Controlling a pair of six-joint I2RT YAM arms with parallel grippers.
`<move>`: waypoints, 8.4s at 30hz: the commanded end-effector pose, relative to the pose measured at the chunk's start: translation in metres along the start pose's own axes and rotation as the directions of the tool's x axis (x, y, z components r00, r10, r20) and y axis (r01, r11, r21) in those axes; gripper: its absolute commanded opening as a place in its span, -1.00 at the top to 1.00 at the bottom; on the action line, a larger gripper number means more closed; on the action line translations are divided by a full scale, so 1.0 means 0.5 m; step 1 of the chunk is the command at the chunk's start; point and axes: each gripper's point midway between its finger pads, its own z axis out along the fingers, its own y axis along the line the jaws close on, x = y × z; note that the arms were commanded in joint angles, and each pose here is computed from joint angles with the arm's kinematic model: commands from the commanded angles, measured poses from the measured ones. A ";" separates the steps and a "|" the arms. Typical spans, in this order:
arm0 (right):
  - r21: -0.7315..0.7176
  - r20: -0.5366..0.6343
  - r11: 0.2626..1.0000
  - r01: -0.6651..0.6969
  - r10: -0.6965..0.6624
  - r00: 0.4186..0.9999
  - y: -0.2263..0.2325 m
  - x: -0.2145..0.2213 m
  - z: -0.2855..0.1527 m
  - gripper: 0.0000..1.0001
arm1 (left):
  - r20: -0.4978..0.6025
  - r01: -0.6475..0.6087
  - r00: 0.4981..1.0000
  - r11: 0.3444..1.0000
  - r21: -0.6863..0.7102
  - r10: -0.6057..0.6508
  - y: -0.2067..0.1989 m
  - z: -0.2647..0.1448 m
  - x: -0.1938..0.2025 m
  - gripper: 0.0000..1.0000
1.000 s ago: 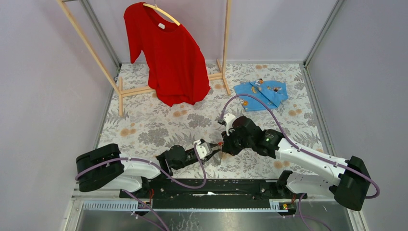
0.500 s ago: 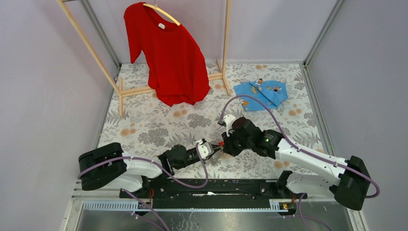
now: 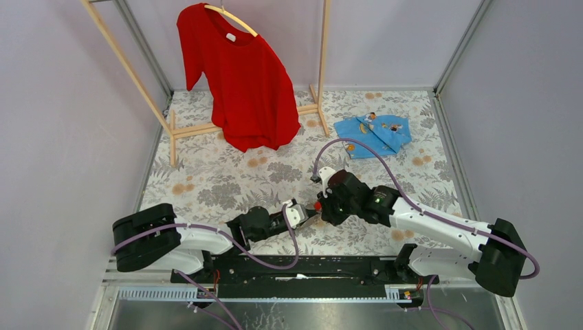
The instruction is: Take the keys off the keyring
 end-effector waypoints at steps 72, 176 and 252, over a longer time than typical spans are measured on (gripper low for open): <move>-0.009 0.030 0.998 0.062 -0.062 0.998 0.013 -0.044 -0.002 1.00 | 0.000 -0.054 0.999 0.996 0.077 0.054 -0.005 0.021 0.001 0.36; 0.387 0.260 0.691 -0.610 0.553 0.791 -0.318 -0.029 0.017 0.95 | 0.021 0.266 0.960 0.883 -0.386 -0.279 0.148 -0.043 0.021 1.00; 0.005 0.084 0.773 -0.635 0.632 0.770 -0.122 -0.037 0.205 -0.13 | 0.476 0.806 0.187 -0.143 -0.574 -0.859 0.175 -0.089 0.227 -0.17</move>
